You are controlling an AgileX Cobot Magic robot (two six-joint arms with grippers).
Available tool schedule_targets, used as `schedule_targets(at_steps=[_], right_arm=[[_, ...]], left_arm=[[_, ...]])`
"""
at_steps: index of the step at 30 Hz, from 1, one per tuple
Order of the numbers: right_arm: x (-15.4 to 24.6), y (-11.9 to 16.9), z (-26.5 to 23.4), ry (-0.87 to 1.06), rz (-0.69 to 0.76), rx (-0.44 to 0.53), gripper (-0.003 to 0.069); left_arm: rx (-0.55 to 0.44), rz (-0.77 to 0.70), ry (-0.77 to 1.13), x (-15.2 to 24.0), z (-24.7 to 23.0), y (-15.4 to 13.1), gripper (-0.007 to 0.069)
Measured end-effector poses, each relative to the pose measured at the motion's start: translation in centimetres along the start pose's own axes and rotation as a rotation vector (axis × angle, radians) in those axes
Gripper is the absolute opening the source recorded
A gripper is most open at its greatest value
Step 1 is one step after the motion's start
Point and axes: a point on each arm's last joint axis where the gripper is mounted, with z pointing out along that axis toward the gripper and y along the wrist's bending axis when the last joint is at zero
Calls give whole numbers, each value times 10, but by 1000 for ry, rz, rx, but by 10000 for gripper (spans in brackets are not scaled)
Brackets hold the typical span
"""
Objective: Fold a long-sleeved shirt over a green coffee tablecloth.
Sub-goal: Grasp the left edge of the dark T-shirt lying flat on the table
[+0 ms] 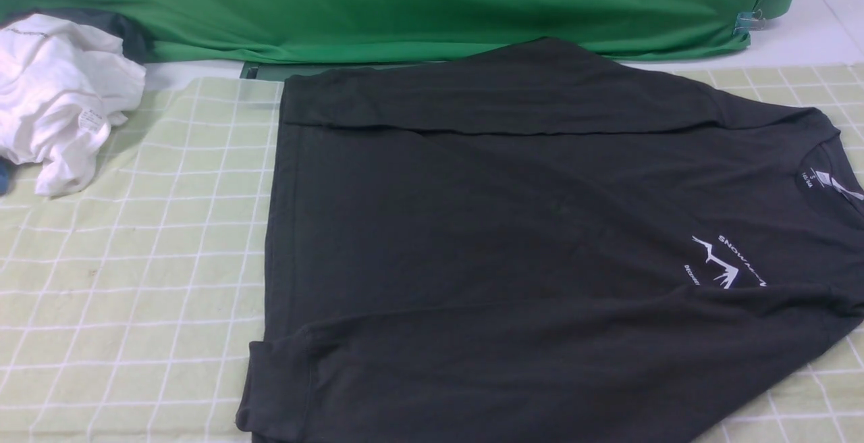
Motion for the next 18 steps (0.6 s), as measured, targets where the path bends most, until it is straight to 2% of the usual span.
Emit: schedule_targets(at_steps=[2,4,7,9,11,13,16,17,18], right_arm=[[-6,3,0,-64,13,-38,203],[-15,9,-1,-147,19,-90,103],[-30,18,0,-171,19,-105,41],[-66,39,8,-131,-66,-72,11],[-87,52,13,-83,-146,-44,8],[-116,69,30,121,-360,47,6],[-131,78,46,421,-476,130,6],[-130,77,50,455,-487,139,6],[-128,76,60,644,-525,179,6]], left_arm=[[-9,95,81,-15,5,-27,18],[-71,191,234,-21,17,-43,18],[-145,255,428,-19,37,-46,18],[-231,278,719,-3,70,-33,19],[-255,276,820,5,81,-25,24],[-336,257,1053,26,111,3,39],[-430,233,1187,42,133,30,62],[-444,228,1203,44,136,35,67],[-501,224,1258,53,147,52,87]])
